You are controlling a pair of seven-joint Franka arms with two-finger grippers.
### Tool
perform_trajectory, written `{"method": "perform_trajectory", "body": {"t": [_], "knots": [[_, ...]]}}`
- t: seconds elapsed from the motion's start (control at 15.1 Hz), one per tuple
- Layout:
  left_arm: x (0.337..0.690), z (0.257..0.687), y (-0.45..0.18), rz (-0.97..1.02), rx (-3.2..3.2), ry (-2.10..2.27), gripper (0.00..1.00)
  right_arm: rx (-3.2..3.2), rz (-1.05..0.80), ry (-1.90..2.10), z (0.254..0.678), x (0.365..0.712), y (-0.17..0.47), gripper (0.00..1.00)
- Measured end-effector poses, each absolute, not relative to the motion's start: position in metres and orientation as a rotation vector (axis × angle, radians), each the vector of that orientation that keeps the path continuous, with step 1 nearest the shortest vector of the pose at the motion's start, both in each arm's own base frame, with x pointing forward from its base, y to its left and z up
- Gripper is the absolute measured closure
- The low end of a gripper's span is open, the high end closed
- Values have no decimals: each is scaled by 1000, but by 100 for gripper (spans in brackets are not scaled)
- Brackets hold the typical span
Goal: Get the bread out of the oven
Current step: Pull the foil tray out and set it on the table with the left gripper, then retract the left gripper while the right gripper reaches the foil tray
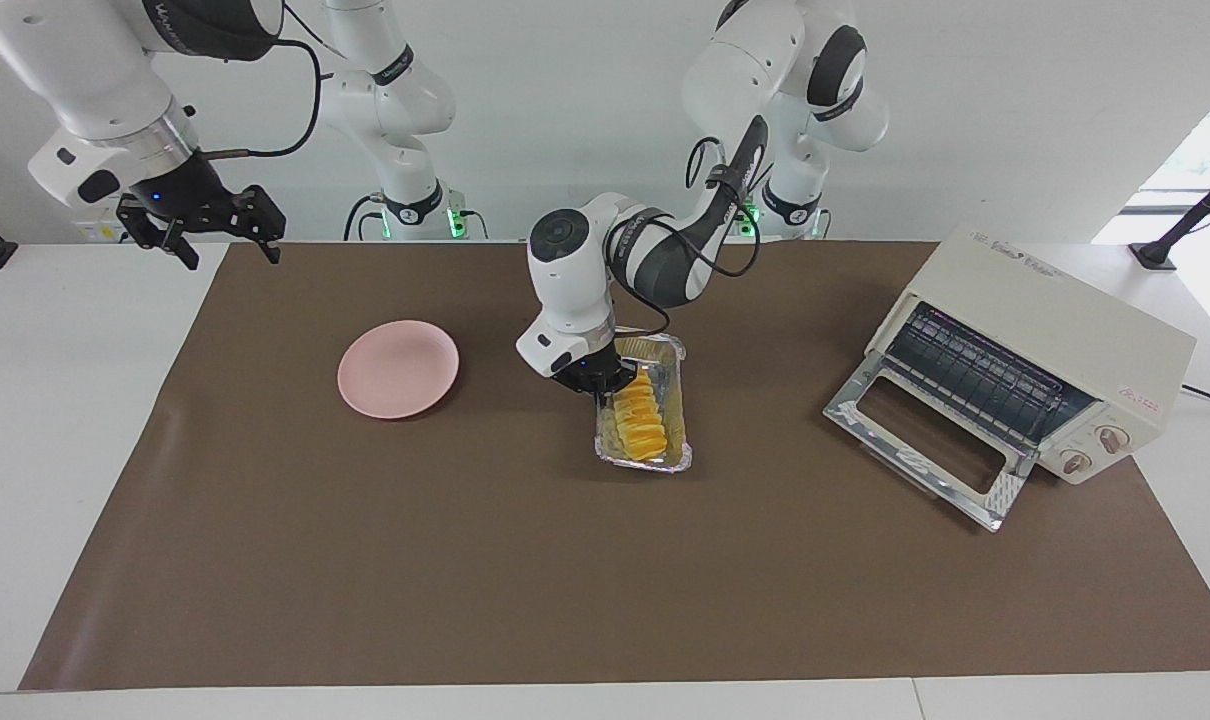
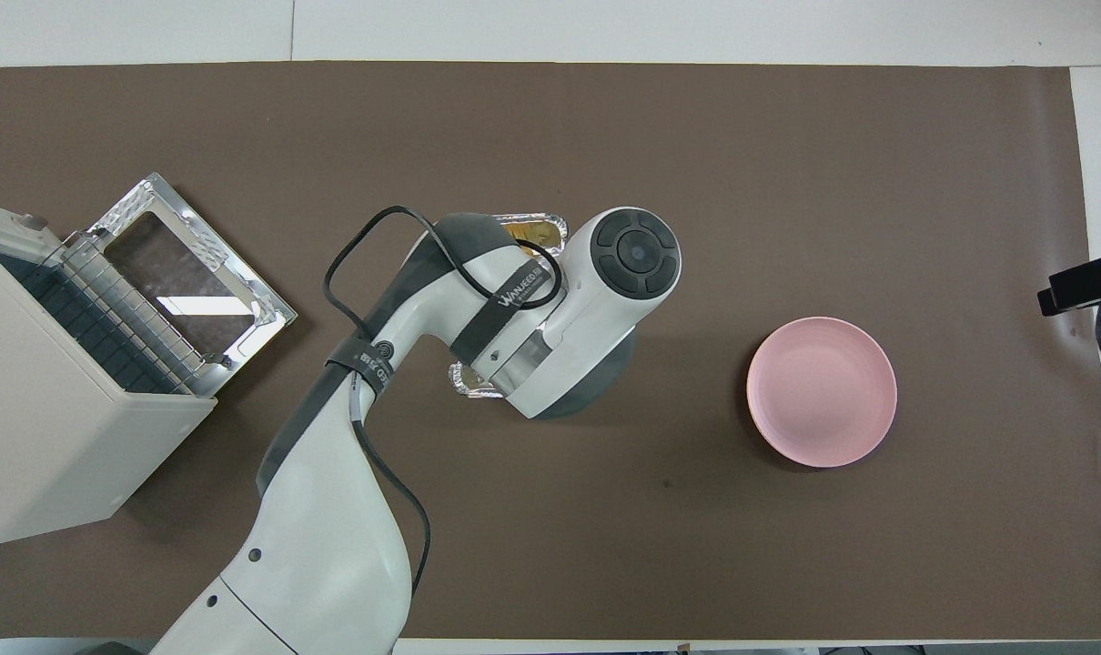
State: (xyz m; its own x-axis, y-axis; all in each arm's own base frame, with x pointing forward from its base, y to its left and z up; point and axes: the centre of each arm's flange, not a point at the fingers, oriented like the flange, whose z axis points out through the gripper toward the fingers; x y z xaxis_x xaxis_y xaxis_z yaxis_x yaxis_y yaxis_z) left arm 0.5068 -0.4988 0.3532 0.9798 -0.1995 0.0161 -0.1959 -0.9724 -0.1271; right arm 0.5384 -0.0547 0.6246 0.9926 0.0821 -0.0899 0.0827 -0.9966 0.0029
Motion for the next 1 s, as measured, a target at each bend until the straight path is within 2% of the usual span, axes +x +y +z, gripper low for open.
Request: {"method": "perform_trajectory", "body": {"t": [0.2,0.27,0.53,0.6,0.73,0.86,1.0], "knots": [[507,346,-498,-48,-3005,304,98,3129,-143,136,624,539,-52,0],[507,346,-498,-52,-3007,305,92,3128,-143,140,624,539,-51,0],[512,356,-494,-76,-3014,287,55,3128,-151,147,621,539,-49,0],[518,365,-489,-94,-3020,269,39,3128,-157,152,620,538,-47,0],[542,401,-460,-137,-3036,178,18,3127,-160,130,617,539,-37,0],[577,460,-391,-161,-3044,11,0,3122,-123,65,614,543,-9,0],[597,513,-314,-162,-3037,-118,0,3119,-79,8,608,546,34,0]]}}
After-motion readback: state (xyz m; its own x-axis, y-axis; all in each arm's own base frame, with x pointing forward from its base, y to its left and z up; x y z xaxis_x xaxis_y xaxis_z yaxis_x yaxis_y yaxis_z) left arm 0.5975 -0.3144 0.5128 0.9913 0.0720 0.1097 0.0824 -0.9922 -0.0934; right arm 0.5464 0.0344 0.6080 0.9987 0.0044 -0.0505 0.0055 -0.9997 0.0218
